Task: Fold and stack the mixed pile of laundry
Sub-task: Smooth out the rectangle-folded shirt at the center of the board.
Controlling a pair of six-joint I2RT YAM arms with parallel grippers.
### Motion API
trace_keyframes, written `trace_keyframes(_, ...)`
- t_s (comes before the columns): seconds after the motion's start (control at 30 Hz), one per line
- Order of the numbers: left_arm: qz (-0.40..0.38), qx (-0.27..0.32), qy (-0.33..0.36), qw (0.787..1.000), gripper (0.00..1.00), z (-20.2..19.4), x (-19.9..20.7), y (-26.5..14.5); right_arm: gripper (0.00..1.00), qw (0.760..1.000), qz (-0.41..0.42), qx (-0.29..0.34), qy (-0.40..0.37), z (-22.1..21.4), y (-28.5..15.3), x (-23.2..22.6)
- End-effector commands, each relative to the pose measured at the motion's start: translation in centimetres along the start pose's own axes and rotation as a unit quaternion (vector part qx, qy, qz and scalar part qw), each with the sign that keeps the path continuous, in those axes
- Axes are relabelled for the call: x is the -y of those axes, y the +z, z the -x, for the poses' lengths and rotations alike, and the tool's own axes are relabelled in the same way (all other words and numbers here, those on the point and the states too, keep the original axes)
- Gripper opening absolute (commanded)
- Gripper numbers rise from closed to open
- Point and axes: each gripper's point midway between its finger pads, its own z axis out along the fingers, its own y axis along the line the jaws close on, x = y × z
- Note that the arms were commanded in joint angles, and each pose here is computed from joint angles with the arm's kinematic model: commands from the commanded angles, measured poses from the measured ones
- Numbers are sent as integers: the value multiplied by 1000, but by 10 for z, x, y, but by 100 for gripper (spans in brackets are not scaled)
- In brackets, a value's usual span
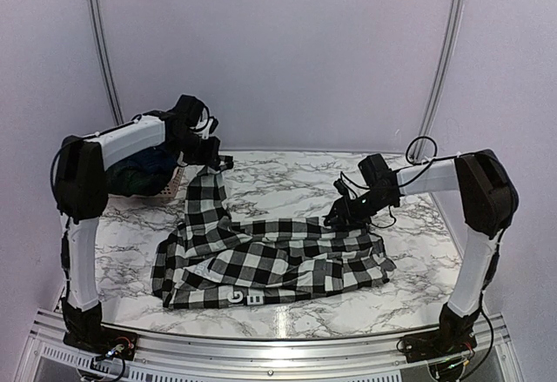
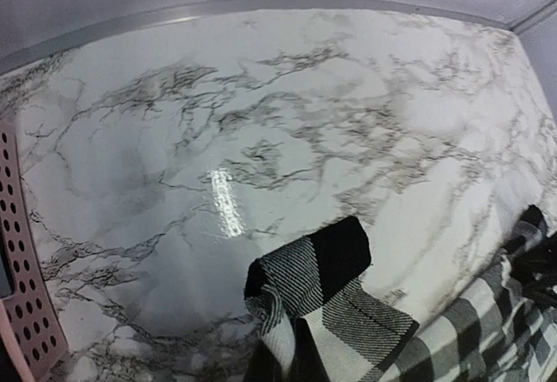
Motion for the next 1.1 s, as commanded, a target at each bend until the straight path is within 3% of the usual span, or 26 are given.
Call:
trace_keyframes(0.0, -84, 54, 91, 991, 0, 3, 71, -89, 59, 993, 29, 60, -97, 35, -52, -45)
trace_keyframes(0.23, -164, 69, 188, 966, 0, -65, 148, -164, 73, 946, 85, 146, -277, 44, -116, -145)
trace_keyframes(0.5, -311, 51, 187, 930, 5, -127, 204, -213, 84, 823, 80, 252, -503, -11, -159, -244)
trace_keyframes(0.9, -423, -33, 161, 891, 5, -175, 249, -233, 75, 694, 3, 252, -675, -85, -138, -311)
trace_keyframes(1.07, -442, -64, 158, 881, 5, -187, 257, -229, 70, 677, -34, 249, -692, -88, -130, -318)
